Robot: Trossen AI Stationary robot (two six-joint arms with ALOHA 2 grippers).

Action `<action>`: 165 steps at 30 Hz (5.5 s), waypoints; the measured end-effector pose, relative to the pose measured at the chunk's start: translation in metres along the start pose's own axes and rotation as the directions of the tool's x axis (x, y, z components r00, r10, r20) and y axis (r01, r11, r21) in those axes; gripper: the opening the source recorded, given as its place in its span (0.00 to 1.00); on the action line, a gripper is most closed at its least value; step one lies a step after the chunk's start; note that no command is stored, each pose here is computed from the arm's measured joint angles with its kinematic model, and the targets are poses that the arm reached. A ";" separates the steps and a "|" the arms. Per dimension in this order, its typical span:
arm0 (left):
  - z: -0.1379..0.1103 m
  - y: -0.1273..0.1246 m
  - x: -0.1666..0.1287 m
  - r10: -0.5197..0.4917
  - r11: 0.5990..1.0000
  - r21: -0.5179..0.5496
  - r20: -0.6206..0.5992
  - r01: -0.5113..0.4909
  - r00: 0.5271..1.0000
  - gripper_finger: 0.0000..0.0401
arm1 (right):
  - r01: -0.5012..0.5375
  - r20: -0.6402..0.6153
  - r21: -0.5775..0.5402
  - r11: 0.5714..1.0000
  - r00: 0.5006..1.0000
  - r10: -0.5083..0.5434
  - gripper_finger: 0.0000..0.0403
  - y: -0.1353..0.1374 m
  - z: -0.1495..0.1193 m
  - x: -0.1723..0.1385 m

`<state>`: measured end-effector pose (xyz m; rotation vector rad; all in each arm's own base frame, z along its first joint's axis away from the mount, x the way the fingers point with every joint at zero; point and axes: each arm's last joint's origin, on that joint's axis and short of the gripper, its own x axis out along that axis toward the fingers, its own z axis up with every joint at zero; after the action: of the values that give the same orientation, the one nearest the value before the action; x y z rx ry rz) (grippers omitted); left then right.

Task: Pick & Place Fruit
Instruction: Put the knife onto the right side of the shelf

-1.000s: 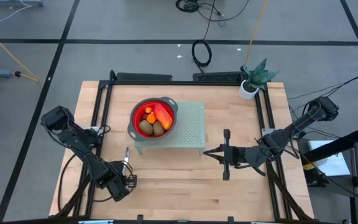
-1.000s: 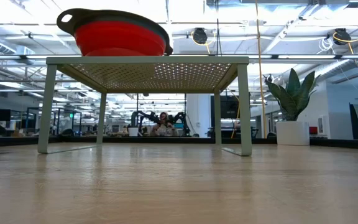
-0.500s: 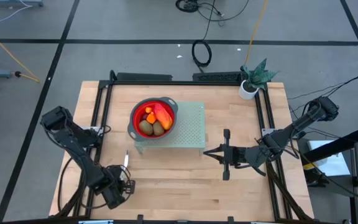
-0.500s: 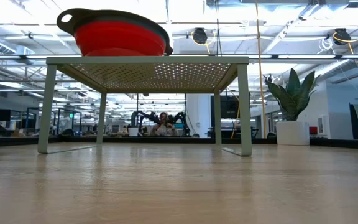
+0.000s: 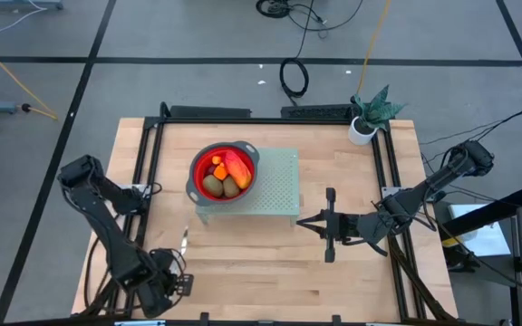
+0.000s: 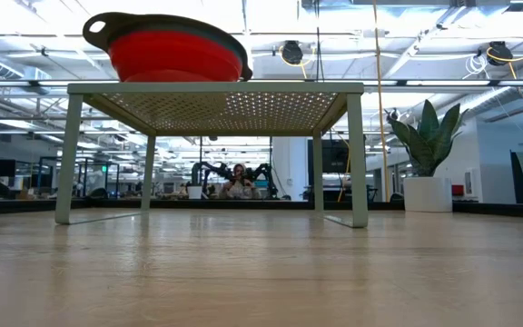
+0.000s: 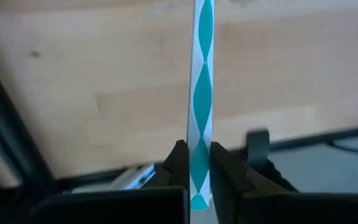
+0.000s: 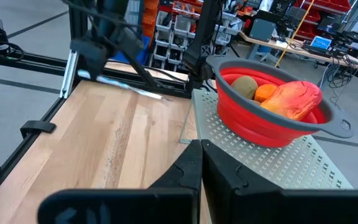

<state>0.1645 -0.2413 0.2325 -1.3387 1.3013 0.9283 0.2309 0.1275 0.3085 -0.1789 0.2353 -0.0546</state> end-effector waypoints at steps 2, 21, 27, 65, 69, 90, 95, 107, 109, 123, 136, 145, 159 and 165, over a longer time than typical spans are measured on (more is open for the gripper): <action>-0.006 0.000 -0.008 0.000 1.000 0.011 -0.013 0.000 1.000 0.04 | 0.000 0.000 0.000 1.000 1.000 0.000 0.00 0.000 0.000 0.000; -0.027 -0.005 -0.034 -0.072 0.975 0.200 -0.114 0.093 0.991 0.06 | -0.003 0.065 0.046 0.999 0.998 0.000 0.00 0.000 0.007 0.000; -0.024 -0.021 -0.035 -0.198 0.940 0.261 -0.111 0.221 0.974 0.06 | -0.007 0.095 0.074 0.997 0.996 -0.001 0.00 0.000 0.011 -0.001; 0.059 -0.140 -0.069 -0.727 0.559 0.528 -0.057 0.639 0.684 0.06 | -0.185 0.091 0.139 0.973 0.981 0.174 0.00 0.004 0.009 0.001; 0.072 -0.149 -0.074 -0.763 0.522 0.571 -0.020 0.633 0.646 0.06 | -0.186 0.099 0.139 0.973 0.980 0.174 0.00 0.004 0.010 0.000; 0.137 -0.175 -0.094 -0.836 0.507 0.742 0.298 0.440 0.460 0.06 | -0.033 0.097 0.453 0.891 0.995 -0.013 0.33 -0.017 0.011 0.011; 0.144 -0.178 -0.097 -0.836 0.516 0.767 0.355 0.381 0.419 0.06 | 0.007 0.124 0.494 0.870 0.989 -0.078 0.48 -0.032 0.014 0.018; 0.160 -0.181 -0.104 -0.818 0.548 0.803 0.455 0.234 0.352 0.06 | 0.068 0.187 0.559 0.826 0.961 -0.206 0.54 -0.060 0.019 0.032; 0.162 -0.183 -0.106 -0.826 0.538 0.813 0.455 0.222 0.333 0.06 | 0.075 0.192 0.565 0.822 0.957 -0.219 0.54 -0.062 0.018 0.037; 0.166 -0.184 -0.107 -0.828 0.532 0.823 0.455 0.199 0.328 0.06 | 0.177 0.196 0.563 0.807 0.920 -0.338 0.52 -0.069 0.013 0.055; 0.166 -0.185 -0.121 -0.811 0.549 0.819 0.475 0.166 0.341 0.06 | 0.187 0.227 0.582 0.792 0.897 -0.378 0.49 -0.082 0.016 0.057; 0.168 -0.185 -0.122 -0.808 0.556 0.814 0.481 0.168 0.340 0.06 | 0.170 0.254 0.573 0.802 0.893 -0.371 0.18 -0.082 0.018 0.056; 0.169 -0.185 -0.122 -0.810 0.553 0.815 0.476 0.174 0.343 0.06 | 0.119 0.281 0.569 0.813 0.902 -0.328 0.04 -0.083 0.019 0.058; 0.167 -0.185 -0.122 -0.814 0.547 0.819 0.470 0.174 0.342 0.06 | 0.112 0.290 0.571 0.813 0.900 -0.327 0.03 -0.082 0.020 0.057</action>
<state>0.3517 -0.0691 0.3447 -0.4880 0.2303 0.3962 0.2886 0.0459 0.3295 0.3574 -0.1972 -0.3188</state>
